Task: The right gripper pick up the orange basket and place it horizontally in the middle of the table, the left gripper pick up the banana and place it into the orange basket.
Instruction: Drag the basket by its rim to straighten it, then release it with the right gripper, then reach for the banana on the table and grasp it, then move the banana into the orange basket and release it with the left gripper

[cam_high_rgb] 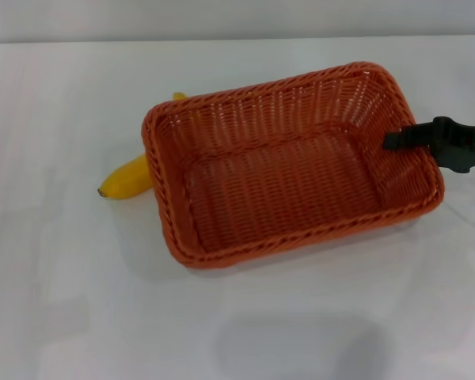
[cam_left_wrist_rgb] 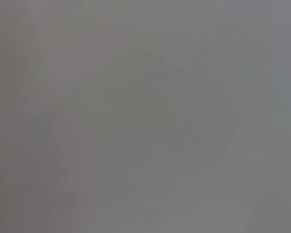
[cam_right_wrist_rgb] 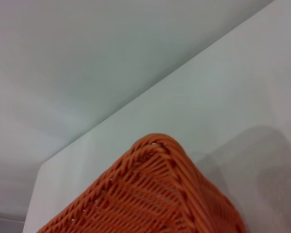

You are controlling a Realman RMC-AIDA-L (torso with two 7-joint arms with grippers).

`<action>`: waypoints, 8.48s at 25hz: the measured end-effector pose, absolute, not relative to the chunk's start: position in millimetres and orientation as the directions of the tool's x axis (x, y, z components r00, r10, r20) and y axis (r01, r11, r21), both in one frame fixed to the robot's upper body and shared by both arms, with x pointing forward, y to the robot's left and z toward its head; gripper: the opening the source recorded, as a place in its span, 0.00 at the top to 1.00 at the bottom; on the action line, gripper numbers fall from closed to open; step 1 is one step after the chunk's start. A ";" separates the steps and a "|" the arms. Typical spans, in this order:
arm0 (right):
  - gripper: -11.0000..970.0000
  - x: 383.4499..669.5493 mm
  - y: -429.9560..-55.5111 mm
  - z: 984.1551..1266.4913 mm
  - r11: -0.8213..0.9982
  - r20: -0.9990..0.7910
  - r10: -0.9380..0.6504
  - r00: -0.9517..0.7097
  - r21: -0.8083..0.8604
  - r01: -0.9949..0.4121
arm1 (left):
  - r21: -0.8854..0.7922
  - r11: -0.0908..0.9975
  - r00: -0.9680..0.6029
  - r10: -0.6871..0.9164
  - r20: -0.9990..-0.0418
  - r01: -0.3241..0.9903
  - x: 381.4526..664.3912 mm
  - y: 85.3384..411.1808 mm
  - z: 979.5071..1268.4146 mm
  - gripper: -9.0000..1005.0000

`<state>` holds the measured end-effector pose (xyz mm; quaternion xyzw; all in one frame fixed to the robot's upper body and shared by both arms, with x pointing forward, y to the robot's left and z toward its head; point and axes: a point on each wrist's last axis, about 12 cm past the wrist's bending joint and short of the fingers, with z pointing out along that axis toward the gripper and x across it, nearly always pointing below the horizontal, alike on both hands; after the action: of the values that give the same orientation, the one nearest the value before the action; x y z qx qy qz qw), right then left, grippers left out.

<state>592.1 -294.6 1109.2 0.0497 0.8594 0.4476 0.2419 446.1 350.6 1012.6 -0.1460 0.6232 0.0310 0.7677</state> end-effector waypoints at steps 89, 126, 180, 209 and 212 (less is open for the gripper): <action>0.21 587.4 -329.0 1073.4 0.989 -0.989 0.000 0.148 -0.022 -0.143 | -0.370 0.929 0.038 -0.370 -0.928 0.018 516.8 328.1 1018.7 0.13; 0.09 589.4 -329.2 1075.4 0.990 -0.988 0.021 0.150 -0.001 -0.144 | -0.168 0.480 -0.478 0.652 -0.589 0.861 631.6 306.2 1186.0 0.13; 0.09 587.4 -336.4 1074.9 0.993 -0.989 0.016 0.149 -0.002 -0.118 | 0.028 0.486 -0.393 0.738 -0.548 0.874 640.4 264.2 1114.0 0.52; 0.09 590.6 -340.2 1077.7 0.994 -0.989 0.001 0.147 -0.015 -0.106 | 0.314 0.382 0.027 0.596 -0.802 0.869 641.4 272.2 1246.8 0.53; 0.09 590.8 -340.4 1077.4 0.994 -0.990 0.000 0.143 -0.015 -0.105 | 0.300 0.266 0.081 0.609 -0.789 0.916 646.8 243.6 1247.6 0.52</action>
<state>590.8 -340.4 1077.4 -0.0398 0.6536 0.0348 0.7550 646.8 243.6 1247.6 0.5812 0.6561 -0.1702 0.4503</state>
